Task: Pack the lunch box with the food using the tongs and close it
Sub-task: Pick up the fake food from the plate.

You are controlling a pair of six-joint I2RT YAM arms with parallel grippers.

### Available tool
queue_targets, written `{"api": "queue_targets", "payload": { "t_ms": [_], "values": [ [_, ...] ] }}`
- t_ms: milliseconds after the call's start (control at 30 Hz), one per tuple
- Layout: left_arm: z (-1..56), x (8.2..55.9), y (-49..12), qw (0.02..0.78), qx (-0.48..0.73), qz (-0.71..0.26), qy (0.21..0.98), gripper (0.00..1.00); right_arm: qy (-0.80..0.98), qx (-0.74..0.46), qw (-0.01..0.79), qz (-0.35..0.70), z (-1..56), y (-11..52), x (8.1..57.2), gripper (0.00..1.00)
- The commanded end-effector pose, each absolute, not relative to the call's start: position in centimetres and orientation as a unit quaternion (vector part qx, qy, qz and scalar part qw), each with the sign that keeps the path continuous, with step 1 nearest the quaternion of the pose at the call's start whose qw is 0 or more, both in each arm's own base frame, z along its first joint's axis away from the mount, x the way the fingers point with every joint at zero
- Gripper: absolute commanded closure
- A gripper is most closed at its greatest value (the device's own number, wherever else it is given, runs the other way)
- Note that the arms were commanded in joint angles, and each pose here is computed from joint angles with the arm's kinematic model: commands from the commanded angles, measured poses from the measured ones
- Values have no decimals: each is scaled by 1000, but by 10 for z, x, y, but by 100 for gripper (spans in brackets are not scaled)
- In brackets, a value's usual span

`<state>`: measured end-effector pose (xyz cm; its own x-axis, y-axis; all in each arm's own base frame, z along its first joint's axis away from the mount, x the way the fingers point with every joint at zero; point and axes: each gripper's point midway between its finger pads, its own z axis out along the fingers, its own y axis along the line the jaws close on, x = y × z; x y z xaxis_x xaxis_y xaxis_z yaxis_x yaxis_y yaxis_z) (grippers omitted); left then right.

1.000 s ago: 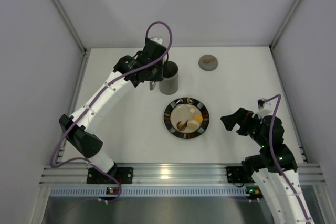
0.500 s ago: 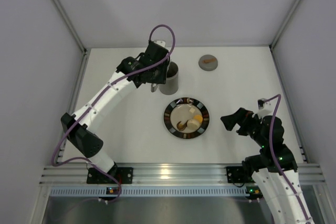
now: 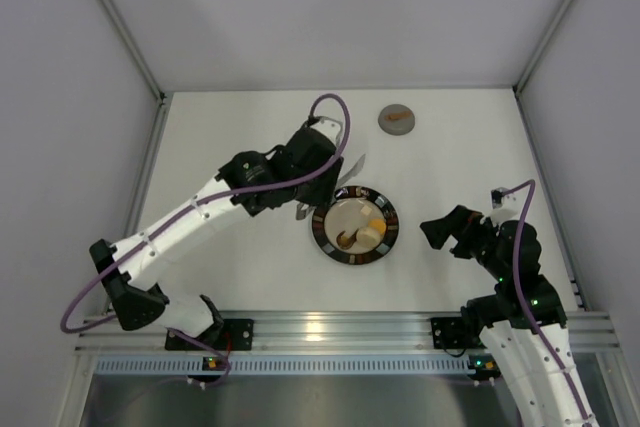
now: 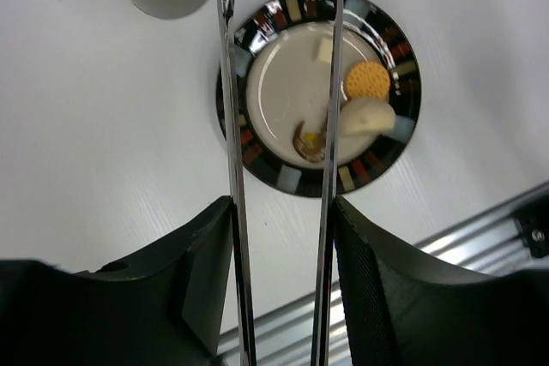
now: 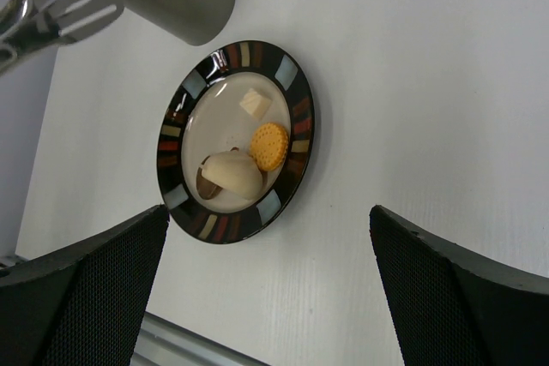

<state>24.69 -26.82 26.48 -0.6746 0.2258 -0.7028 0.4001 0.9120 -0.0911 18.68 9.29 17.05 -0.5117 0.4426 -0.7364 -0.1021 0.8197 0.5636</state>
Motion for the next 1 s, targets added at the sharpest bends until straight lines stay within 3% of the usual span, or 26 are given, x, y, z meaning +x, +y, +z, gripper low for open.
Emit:
{"api": "queue_targets", "payload": {
  "t_ms": [0, 367, 967],
  "values": [
    [276, 220, -271, 377, 173, -163, 895, 47, 810, 101, 503, 283, 184, 91, 191, 0],
    [203, 149, -277, 295, 253, -167, 906, 44, 809, 102, 504, 284, 188, 92, 193, 1],
    [185, 138, -298, 275, 276, -191, 901, 43, 811, 100, 504, 280, 185, 90, 192, 1]
  ]
}}
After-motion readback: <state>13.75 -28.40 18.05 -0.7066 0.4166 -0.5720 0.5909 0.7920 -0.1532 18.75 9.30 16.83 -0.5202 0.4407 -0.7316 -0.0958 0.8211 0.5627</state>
